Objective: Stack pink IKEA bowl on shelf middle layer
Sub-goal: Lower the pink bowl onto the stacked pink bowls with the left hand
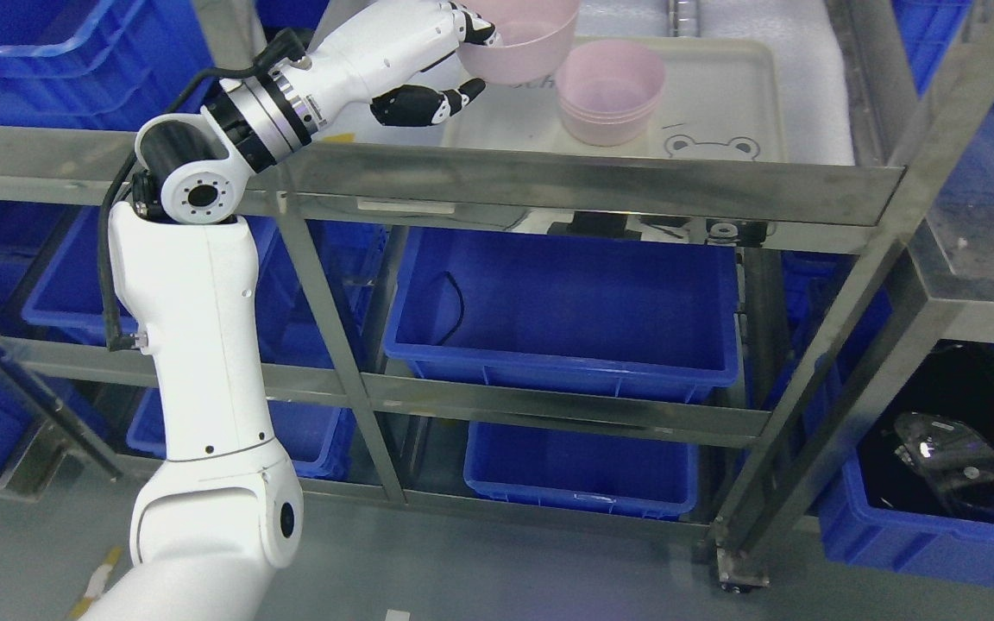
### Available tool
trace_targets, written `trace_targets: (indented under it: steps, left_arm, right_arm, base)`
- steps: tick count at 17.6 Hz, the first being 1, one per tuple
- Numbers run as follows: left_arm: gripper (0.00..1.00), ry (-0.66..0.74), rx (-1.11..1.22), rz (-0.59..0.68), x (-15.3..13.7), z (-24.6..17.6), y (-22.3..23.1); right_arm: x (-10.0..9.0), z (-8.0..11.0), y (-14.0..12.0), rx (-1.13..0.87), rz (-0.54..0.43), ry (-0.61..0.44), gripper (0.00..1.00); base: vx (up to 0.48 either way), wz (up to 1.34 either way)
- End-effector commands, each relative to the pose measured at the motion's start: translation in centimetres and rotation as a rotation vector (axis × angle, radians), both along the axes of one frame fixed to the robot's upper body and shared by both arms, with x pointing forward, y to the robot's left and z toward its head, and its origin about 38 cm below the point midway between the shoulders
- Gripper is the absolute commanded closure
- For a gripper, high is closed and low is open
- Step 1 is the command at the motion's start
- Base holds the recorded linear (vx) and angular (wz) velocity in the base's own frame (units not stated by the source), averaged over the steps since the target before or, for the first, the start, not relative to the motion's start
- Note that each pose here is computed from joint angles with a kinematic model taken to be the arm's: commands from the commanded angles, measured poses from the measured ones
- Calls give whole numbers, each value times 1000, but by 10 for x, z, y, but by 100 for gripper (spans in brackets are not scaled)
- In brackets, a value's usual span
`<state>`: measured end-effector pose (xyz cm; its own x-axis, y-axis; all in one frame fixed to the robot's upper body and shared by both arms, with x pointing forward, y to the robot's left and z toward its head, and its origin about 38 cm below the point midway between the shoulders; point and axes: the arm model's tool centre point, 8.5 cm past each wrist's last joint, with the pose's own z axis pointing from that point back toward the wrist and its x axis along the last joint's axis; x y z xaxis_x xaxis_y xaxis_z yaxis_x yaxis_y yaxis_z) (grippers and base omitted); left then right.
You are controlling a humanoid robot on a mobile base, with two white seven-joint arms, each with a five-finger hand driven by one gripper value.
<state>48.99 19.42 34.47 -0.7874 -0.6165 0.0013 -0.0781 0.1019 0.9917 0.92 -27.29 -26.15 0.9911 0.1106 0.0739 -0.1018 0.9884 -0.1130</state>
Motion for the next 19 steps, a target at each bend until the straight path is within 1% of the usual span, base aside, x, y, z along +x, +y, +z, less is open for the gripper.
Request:
trace_targets:
  steps: [1,7,12,15,17,19]
  left_arm:
    - [92,84,170,83,27,-15,-2]
    - [92,83,209,65,27,-17,-13]
    - [92,72,285,-5,15,-30,-43]
    - [92,89,287,-2,12,-41,-41]
    - [92,88,281,-1,12,-41,-41]
    - [92,65,272,-3,13,-32,-42]
  right_arm:
    - [-9,1,-11,-16,0,6,0]
    - [-9,1,-11,-16,0,6,0]
    - [-9,1,-11,-16,0,6,0]
    - [-9,1,-11,-16,0,6,0]
    - [-9,1,-11,-16,0,6,0]
    - [-9,1,-11,-16,0,6,0]
  base:
    - [121,-481]
    - [142,-256]
    - [109,-109]
    - [39,-85]
    - [10,73]
    - [4,39]
